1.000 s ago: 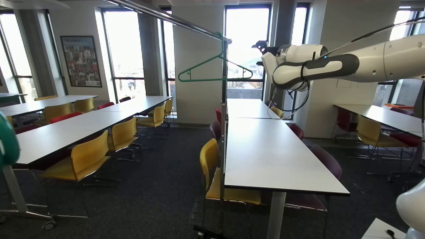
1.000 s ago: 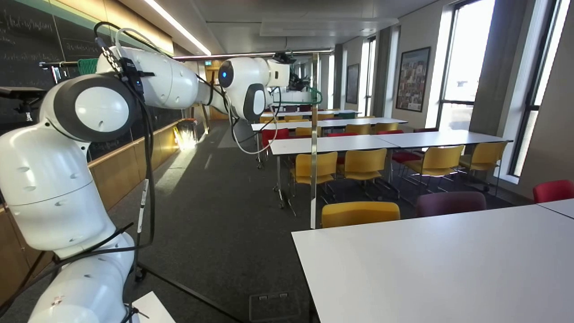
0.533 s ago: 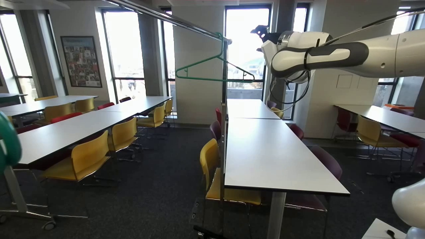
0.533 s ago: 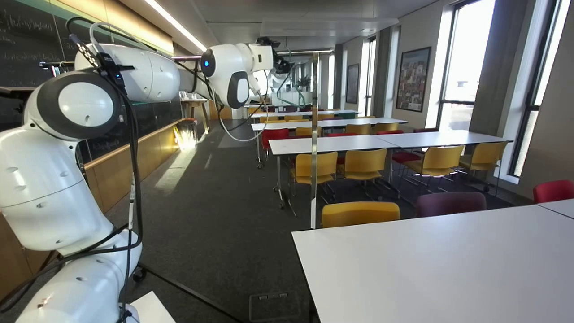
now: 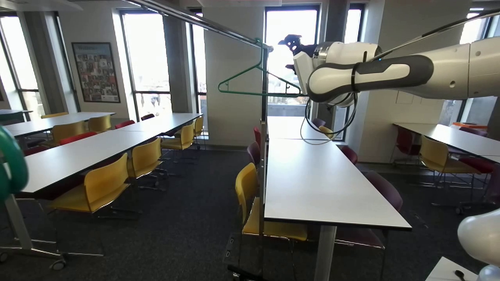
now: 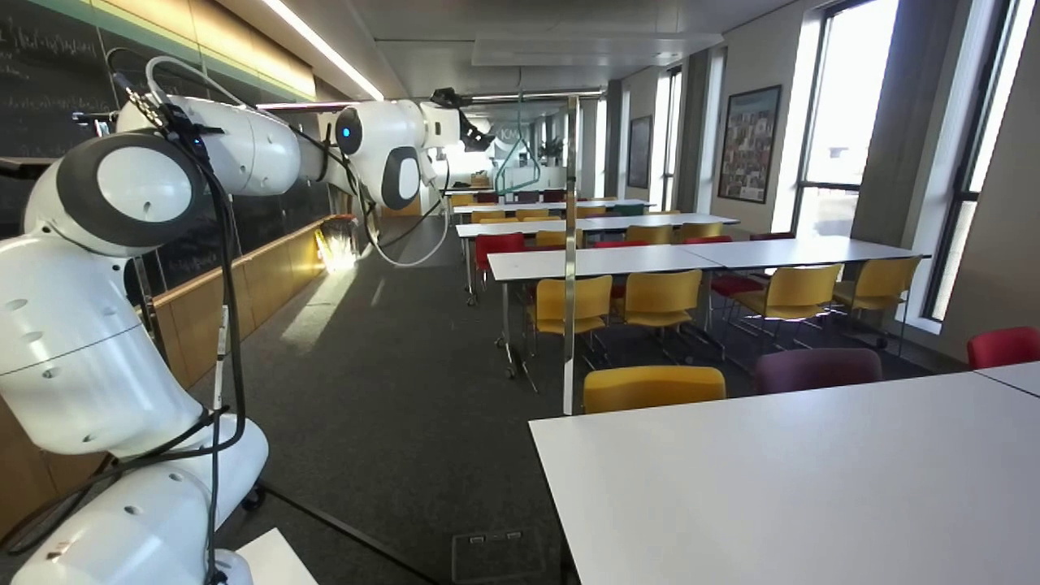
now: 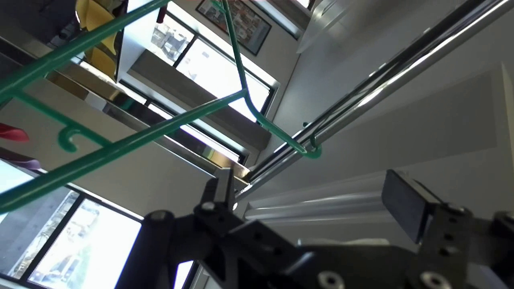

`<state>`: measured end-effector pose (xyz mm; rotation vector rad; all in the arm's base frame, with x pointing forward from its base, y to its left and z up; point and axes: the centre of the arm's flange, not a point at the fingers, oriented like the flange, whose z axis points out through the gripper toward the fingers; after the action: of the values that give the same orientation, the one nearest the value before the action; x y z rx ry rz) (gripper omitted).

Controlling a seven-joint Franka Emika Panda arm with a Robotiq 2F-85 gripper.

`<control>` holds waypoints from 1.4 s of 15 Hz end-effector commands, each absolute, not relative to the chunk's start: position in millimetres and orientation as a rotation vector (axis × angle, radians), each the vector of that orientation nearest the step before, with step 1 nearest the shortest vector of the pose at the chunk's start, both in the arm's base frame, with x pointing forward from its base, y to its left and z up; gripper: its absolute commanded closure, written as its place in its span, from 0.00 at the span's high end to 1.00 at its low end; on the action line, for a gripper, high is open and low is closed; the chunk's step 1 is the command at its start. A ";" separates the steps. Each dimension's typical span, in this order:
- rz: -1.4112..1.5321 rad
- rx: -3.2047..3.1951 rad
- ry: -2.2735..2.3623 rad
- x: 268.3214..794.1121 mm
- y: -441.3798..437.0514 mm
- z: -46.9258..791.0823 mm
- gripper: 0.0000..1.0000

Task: Put the green hanger on the table

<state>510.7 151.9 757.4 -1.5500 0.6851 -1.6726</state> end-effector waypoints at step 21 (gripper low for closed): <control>-2.174 -2.008 -0.328 561.4 96.3 709.0 1.00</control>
<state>561.4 120.6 722.3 -2.0267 -0.1342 -2.0990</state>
